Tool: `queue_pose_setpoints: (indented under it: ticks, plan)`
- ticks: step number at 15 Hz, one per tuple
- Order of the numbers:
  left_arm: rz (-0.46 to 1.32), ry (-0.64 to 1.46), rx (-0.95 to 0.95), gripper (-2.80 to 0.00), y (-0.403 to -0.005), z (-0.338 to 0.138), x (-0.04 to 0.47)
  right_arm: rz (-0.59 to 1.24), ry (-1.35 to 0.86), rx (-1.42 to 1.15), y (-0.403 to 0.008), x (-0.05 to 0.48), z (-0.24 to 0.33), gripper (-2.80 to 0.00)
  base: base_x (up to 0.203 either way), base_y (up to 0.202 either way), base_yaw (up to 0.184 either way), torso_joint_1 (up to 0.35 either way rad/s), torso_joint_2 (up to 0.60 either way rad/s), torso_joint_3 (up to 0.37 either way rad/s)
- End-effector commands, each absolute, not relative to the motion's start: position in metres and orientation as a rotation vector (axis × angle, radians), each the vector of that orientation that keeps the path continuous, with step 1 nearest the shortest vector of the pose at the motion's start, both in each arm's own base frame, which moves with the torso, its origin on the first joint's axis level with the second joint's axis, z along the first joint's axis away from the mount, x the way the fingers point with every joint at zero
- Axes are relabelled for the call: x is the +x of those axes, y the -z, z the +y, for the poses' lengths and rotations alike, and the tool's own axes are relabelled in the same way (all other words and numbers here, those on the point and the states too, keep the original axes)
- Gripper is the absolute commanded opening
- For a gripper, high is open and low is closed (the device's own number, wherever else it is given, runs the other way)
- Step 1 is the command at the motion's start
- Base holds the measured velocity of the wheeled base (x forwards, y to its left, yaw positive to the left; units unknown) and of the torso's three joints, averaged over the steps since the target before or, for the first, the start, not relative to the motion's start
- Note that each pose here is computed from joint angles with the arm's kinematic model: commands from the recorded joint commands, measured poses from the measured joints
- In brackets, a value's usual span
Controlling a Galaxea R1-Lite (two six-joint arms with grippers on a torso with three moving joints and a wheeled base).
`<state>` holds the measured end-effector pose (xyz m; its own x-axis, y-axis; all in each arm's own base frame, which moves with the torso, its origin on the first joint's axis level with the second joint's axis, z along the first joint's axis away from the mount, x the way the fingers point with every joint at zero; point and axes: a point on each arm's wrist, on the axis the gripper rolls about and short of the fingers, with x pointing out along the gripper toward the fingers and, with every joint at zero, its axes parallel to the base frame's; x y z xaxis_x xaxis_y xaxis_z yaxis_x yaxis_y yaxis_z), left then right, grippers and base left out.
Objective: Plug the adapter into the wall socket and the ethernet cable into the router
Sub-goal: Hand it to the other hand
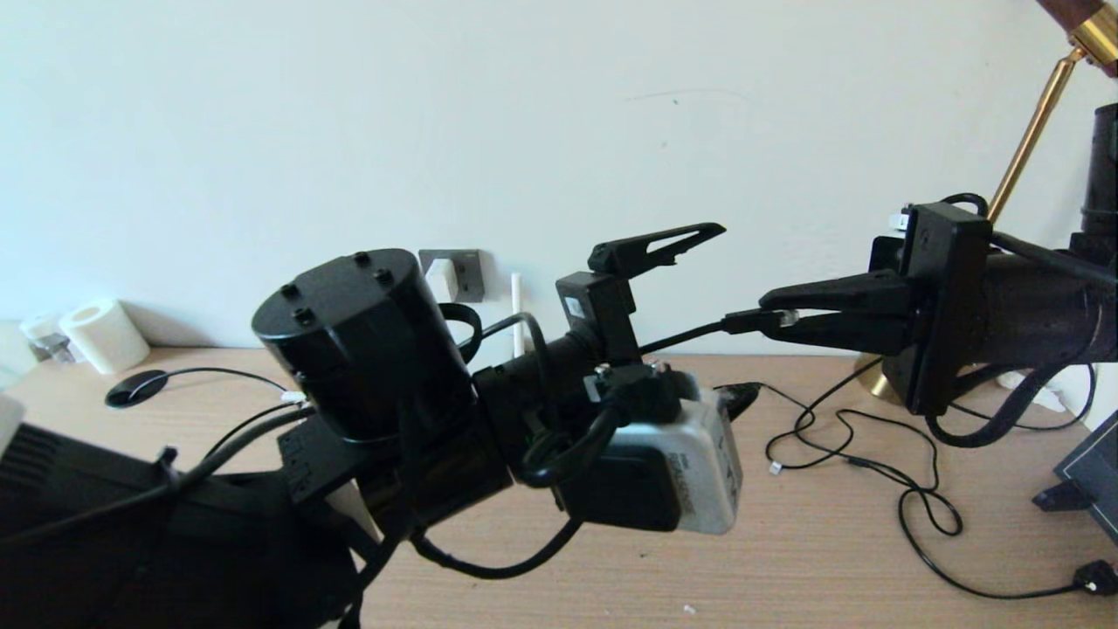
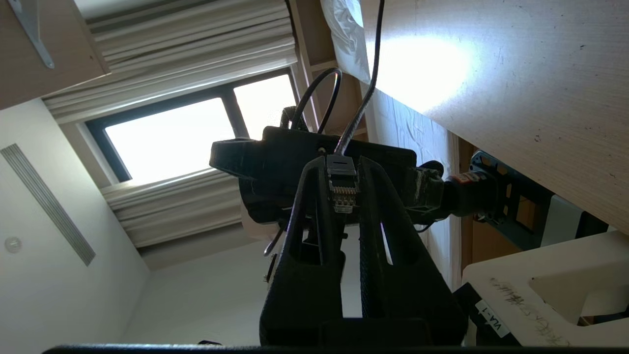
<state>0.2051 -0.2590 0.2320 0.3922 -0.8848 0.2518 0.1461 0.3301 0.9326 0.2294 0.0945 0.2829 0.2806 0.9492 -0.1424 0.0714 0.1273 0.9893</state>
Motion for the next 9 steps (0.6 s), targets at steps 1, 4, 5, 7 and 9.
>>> queue_pose_setpoints:
  ticks: [1, 4, 5, 7, 9]
  plan:
    - [-0.925, 0.809, 1.001, 0.00, -0.2323, -0.2587, 0.2048, 1.102, -0.873, 1.275, -0.2827, 0.2300, 0.0949, -2.80, 0.000, 0.000, 0.000, 0.000, 0.00, 0.000]
    - [-0.919, 0.818, 1.003, 0.00, -0.2299, -0.2579, 0.2040, 1.103, -0.873, 1.275, -0.2824, 0.2302, 0.0952, -2.80, 0.000, 0.000, 0.000, 0.000, 0.00, 0.000]
    - [-0.917, 0.822, 1.003, 0.00, -0.2290, -0.2577, 0.2032, 1.104, -0.873, 1.275, -0.2822, 0.2299, 0.0953, -2.80, 0.000, 0.000, 0.000, 0.000, 0.00, 0.000]
    - [-0.920, 0.832, 1.002, 0.00, -0.2286, -0.2570, 0.2024, 1.103, -0.874, 1.273, -0.2822, 0.2298, 0.0953, -2.80, 0.000, 0.000, 0.000, 0.000, 0.00, 0.000]
    - [-0.920, 0.834, 1.000, 0.00, -0.2283, -0.2573, 0.2025, 1.104, -0.875, 1.273, -0.2822, 0.2297, 0.0956, -2.80, 0.000, 0.000, 0.000, 0.000, 0.00, 0.000]
